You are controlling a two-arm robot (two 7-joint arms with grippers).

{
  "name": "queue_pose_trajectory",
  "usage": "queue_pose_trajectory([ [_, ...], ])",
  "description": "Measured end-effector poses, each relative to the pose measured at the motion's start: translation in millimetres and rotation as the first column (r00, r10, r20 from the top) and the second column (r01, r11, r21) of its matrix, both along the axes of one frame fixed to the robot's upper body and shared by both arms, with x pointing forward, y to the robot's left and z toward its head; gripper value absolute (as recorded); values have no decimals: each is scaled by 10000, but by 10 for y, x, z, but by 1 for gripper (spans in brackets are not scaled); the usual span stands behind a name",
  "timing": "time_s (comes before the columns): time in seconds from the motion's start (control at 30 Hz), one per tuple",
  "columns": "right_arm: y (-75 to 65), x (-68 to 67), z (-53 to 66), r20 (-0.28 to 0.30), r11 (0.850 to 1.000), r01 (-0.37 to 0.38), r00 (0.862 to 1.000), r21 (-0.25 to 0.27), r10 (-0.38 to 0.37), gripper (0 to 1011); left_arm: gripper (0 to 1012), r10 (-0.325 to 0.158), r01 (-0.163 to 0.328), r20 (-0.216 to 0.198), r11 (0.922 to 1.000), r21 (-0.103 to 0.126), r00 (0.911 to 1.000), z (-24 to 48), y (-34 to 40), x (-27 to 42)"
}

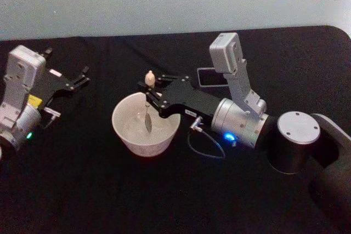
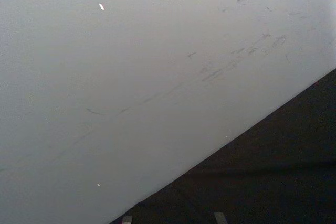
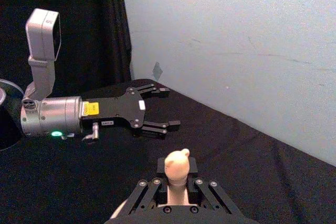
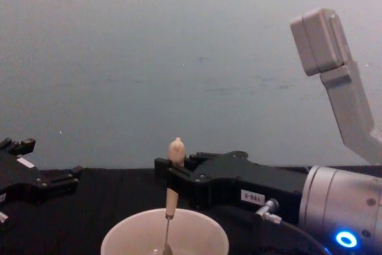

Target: Pick up the stirring spoon with one hand, stir inside the cup, then place it back in its original position.

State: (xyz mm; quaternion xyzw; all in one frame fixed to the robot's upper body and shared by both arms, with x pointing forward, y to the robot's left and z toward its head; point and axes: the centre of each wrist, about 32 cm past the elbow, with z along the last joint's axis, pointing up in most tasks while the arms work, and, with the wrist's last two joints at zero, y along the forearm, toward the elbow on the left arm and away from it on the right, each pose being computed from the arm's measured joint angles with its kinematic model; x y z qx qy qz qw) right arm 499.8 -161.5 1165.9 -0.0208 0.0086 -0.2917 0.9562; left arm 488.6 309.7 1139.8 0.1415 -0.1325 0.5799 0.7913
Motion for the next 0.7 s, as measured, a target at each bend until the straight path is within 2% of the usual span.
queue_pose_trajectory([
  [0.27,-21,12,1,31,9999,164,9999,-28,-164,195,1001,0,0,-1,10000,0,10000,0,0,0],
  [0.7,-193,-52,36,66,9995,279,9996,-127,-278,194,1001,0,0,0,10000,0,10000,0,0,0],
])
